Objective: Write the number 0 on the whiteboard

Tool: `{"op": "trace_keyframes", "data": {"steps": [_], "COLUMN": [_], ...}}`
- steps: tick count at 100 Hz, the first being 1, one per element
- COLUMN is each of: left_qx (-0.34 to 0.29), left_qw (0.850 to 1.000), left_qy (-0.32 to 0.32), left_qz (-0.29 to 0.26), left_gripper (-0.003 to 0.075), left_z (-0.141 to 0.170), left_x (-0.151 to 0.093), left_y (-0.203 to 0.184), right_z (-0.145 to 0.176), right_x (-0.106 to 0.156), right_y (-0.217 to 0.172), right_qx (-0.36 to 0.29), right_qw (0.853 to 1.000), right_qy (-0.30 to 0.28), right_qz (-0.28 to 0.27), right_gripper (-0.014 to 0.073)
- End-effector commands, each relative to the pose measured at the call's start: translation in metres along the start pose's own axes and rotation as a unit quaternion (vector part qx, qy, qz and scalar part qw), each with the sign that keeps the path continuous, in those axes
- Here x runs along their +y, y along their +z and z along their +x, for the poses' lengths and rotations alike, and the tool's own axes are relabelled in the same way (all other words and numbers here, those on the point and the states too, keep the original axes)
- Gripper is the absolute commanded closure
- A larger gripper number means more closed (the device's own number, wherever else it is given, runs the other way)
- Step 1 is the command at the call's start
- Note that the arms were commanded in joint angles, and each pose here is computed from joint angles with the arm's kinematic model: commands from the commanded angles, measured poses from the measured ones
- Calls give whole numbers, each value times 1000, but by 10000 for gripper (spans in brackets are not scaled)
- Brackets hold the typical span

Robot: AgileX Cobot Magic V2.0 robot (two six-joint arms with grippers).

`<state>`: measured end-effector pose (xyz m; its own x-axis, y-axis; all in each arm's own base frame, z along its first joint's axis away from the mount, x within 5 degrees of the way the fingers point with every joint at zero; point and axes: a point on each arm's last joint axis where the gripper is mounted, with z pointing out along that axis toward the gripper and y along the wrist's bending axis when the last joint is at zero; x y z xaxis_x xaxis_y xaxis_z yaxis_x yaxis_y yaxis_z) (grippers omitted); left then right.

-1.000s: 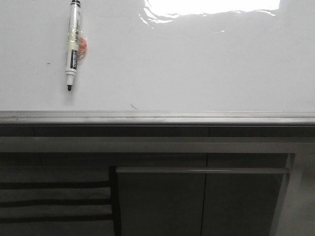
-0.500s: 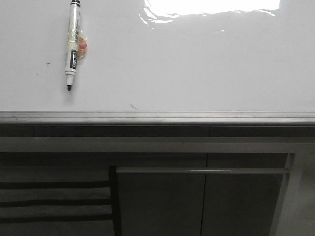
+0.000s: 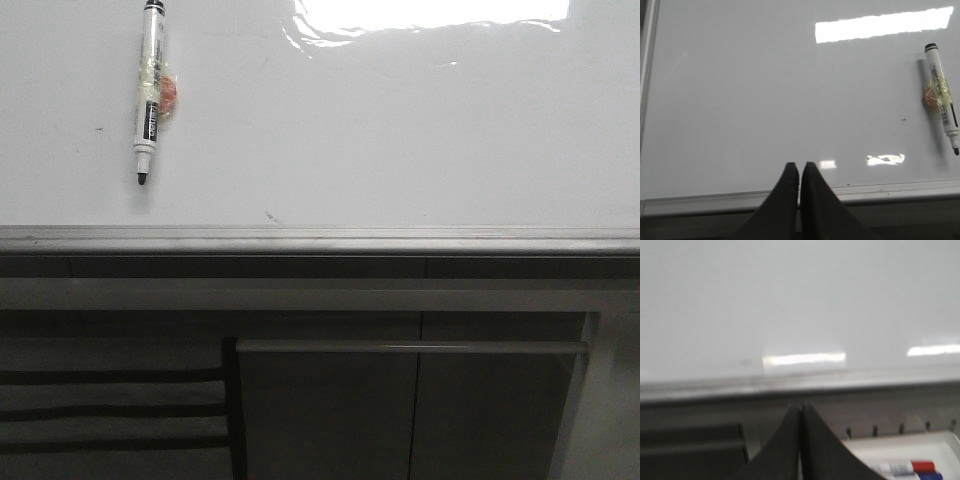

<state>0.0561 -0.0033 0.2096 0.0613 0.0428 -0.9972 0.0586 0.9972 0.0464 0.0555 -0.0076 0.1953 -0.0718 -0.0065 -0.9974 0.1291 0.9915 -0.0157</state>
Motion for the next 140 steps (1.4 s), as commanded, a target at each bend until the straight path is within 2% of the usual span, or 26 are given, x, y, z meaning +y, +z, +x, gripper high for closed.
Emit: {"op": "trace_keyframes", "data": {"steps": [1,10,15,26,39,42,49,59,68,74,101,110,127,132,140], "left_qx": [-41,-48,-56,-64,-25,-29,-50,-100,-149,-169,-163,-149,-137,-136,-140], "left_qw": [999,998,997,997,995,993,988,984,978,975,977,980,981,982,981], "left_qy": [-14,-36,-46,-52,-100,-115,-143,-144,-144,-141,-139,-133,-133,-133,-133], "left_qz": [5,5,5,5,14,19,27,25,20,18,19,22,23,23,22], "left_gripper": [740,740,740,740,740,740,740,740,740,740,736,661,330,302,315], "left_z": [0,-5,-10,-30,-60,-71,-89,-104,-112,-116,-115,-112,-110,-110,-109], "left_x": [-1,0,0,1,1,1,0,2,5,5,5,4,4,4,4], "left_y": [-2,-2,-3,-6,-10,-11,-13,-17,-19,-20,-20,-19,-17,-17,-16], "right_z": [-22,-37,-40,-44,-64,-69,-87,-108,-115,-116,-114,-111,-103,-100,-93], "right_x": [0,0,-1,-1,0,0,1,1,-1,-1,0,0,2,2,2], "right_y": [-3,-8,-10,-9,-11,-11,-15,-20,-22,-23,-22,-21,-19,-18,-16], "right_qx": [-135,-221,-236,-189,-112,-88,-78,-121,-165,-170,-158,-143,-97,-79,-65], "right_qw": [990,975,971,978,989,991,989,984,978,977,979,981,985,987,989], "right_qy": [33,33,34,89,95,100,122,128,128,128,128,131,136,136,134], "right_qz": [-4,-4,-4,-11,-13,-15,-23,-26,-25,-25,-25,-27,-29,-30,-28], "right_gripper": [664,664,664,664,664,664,664,664,664,664,664,664,663,663,664]}}
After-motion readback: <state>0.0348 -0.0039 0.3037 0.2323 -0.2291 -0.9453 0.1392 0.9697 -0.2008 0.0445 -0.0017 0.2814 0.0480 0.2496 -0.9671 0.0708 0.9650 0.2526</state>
